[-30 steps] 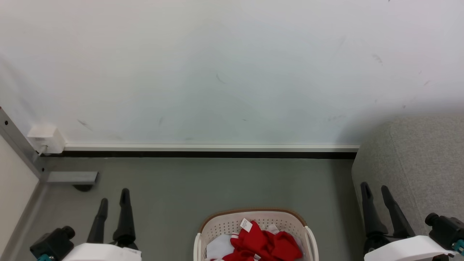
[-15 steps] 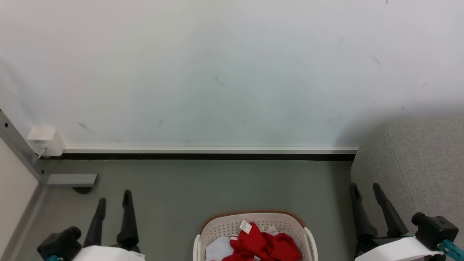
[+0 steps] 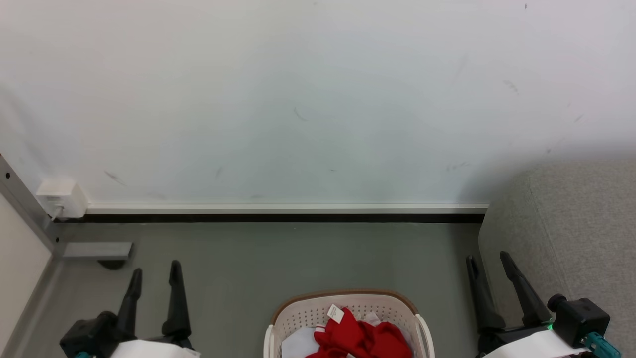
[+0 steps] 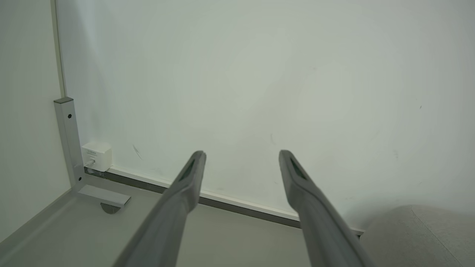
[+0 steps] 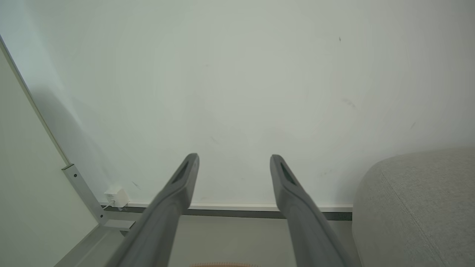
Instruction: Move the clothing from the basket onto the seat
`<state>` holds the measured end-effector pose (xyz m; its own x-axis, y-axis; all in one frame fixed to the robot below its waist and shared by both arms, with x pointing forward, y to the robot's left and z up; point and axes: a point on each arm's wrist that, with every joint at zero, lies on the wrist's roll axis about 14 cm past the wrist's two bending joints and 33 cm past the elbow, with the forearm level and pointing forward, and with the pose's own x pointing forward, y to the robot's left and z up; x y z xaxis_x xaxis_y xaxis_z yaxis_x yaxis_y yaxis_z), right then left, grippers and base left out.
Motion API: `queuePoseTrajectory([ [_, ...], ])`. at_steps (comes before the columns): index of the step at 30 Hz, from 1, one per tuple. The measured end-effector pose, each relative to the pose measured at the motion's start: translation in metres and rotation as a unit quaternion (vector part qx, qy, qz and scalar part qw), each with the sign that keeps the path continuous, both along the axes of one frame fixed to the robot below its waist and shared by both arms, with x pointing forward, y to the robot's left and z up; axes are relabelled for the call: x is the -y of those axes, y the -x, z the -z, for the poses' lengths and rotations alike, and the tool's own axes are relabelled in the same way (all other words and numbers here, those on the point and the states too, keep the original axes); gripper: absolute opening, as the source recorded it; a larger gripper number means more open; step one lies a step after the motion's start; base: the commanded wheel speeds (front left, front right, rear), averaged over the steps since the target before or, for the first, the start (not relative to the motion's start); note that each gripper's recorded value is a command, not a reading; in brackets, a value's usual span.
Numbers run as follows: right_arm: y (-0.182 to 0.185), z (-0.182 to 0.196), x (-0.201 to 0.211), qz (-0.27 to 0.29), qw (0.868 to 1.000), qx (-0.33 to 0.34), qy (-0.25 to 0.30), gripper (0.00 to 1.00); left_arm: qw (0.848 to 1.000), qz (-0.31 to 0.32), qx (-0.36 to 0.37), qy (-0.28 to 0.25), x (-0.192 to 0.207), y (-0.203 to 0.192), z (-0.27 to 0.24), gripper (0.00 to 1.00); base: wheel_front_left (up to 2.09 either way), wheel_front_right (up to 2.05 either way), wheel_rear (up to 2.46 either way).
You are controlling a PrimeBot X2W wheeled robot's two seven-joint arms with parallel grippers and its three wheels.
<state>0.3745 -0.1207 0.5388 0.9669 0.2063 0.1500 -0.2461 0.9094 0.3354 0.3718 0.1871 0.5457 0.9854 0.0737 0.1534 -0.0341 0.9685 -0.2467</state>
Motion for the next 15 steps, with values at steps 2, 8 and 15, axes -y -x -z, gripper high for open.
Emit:
queuePoseTrajectory([
  [2, 0.0003, -0.0013, -0.0008, -0.001, 1.000, 0.004, 0.006, 1.00, 1.000, 0.000, 0.003, -0.008, 0.0003, 0.0003, -0.0012, 1.00, 0.00, 0.00, 0.00],
  [8, 0.0012, -0.0048, -0.0029, -0.002, 1.000, 0.016, 0.023, 1.00, 0.999, 0.000, 0.010, -0.034, 0.0033, 0.0023, -0.0037, 1.00, 0.00, 0.00, 0.00],
  [15, 0.0018, -0.0086, -0.0054, -0.004, 0.999, 0.029, 0.040, 1.00, 0.998, 0.000, 0.017, -0.062, 0.0057, 0.0032, -0.0068, 1.00, 0.00, 0.00, 0.00],
])
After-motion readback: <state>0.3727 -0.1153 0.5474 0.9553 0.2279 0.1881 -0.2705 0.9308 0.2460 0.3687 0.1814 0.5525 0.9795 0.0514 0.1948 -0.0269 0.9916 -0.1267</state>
